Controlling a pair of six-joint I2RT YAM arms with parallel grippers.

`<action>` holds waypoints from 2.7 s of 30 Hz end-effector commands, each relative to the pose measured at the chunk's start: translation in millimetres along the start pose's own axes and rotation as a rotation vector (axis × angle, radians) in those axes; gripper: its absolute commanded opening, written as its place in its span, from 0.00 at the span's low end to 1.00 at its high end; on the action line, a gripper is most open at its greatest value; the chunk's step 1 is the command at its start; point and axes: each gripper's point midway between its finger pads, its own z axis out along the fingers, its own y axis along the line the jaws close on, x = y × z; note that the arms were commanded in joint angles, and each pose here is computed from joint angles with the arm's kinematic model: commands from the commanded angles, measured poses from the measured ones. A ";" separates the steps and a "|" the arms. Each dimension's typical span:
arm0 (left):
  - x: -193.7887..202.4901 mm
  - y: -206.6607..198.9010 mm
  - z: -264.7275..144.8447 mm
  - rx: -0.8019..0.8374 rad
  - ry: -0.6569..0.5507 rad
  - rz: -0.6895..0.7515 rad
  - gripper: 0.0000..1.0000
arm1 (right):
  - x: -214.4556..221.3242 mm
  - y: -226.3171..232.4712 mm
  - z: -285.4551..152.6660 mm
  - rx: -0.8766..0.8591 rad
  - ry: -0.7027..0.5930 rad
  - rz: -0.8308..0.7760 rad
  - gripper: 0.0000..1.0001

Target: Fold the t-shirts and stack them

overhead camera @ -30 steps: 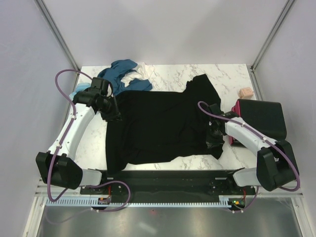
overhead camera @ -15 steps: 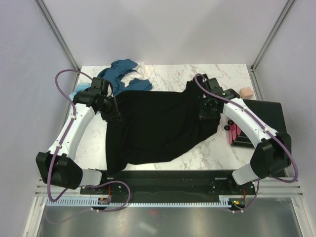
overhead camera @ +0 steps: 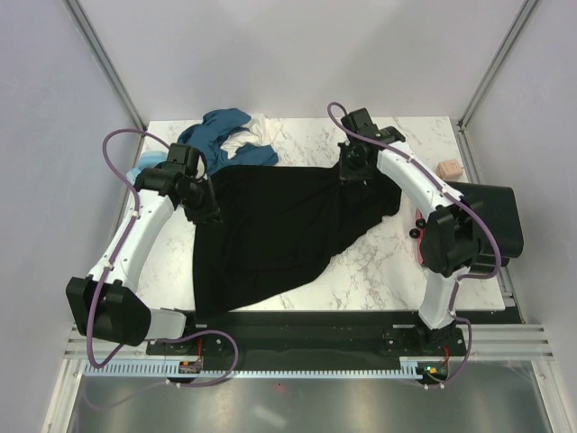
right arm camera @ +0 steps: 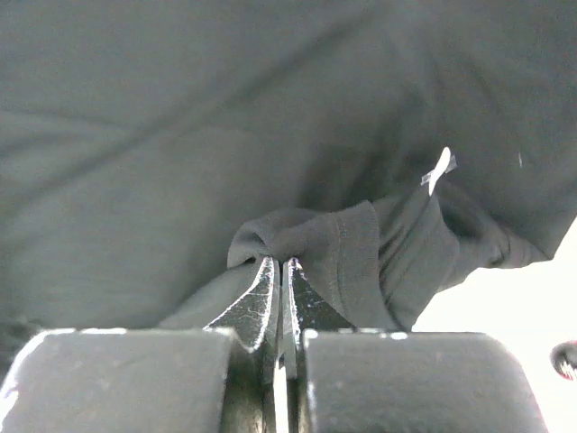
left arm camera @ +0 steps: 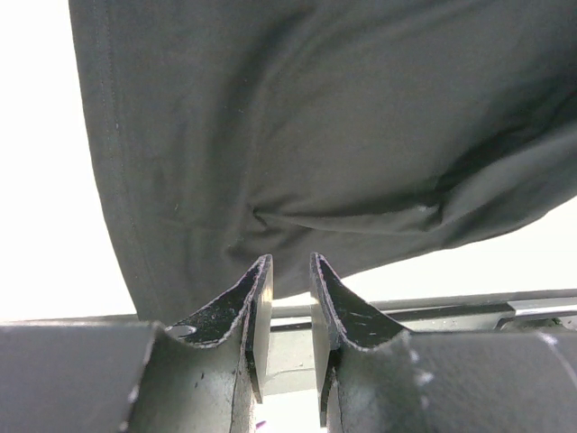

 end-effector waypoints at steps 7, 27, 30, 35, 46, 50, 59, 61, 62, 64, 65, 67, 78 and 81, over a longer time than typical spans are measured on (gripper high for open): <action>5.9 2.2 -0.8 -0.001 -0.005 -0.008 0.30 | -59.0 48.7 20.9 -0.098 -0.081 -0.044 0.00; 5.0 -3.4 15.1 0.023 0.029 -0.009 0.30 | 33.8 -13.7 -12.4 0.089 -0.017 0.028 0.46; 4.1 -4.4 16.1 0.029 0.028 -0.004 0.30 | 65.5 -24.7 -3.7 0.095 0.013 0.057 0.46; 5.6 -3.0 17.8 0.026 0.034 0.006 0.30 | 90.1 -31.5 20.0 0.098 0.046 0.063 0.47; 6.4 1.0 13.2 0.013 0.016 0.017 0.30 | 100.3 -37.5 47.6 0.120 0.062 0.108 0.50; 7.4 1.1 15.0 0.013 0.022 0.016 0.30 | 102.4 -45.8 52.1 0.139 0.073 0.135 0.50; 3.7 -1.6 15.5 0.018 0.023 0.013 0.29 | 102.2 -73.9 57.4 0.182 0.088 0.232 0.52; 2.5 -2.0 15.4 0.017 0.021 0.012 0.29 | 103.5 -76.1 59.4 0.177 0.100 0.238 0.52; 2.5 -1.9 15.4 0.016 0.022 0.013 0.29 | 102.8 -76.2 60.8 0.173 0.101 0.240 0.52; 1.9 -1.8 15.5 0.016 0.022 0.008 0.29 | 106.4 -73.8 65.9 0.157 0.119 0.240 0.52; 1.5 -2.7 15.6 0.018 0.022 0.010 0.29 | 105.1 -71.0 68.1 0.142 0.116 0.241 0.52; 1.7 -2.4 15.6 0.016 0.022 0.008 0.29 | 105.8 -65.7 72.5 0.116 0.128 0.247 0.52; 4.7 0.5 18.1 0.005 0.029 0.001 0.29 | 104.2 -55.4 81.5 0.058 0.134 0.250 0.48; 5.2 0.2 19.2 0.006 0.034 -0.003 0.29 | 101.8 -46.4 77.6 0.013 0.134 0.257 0.50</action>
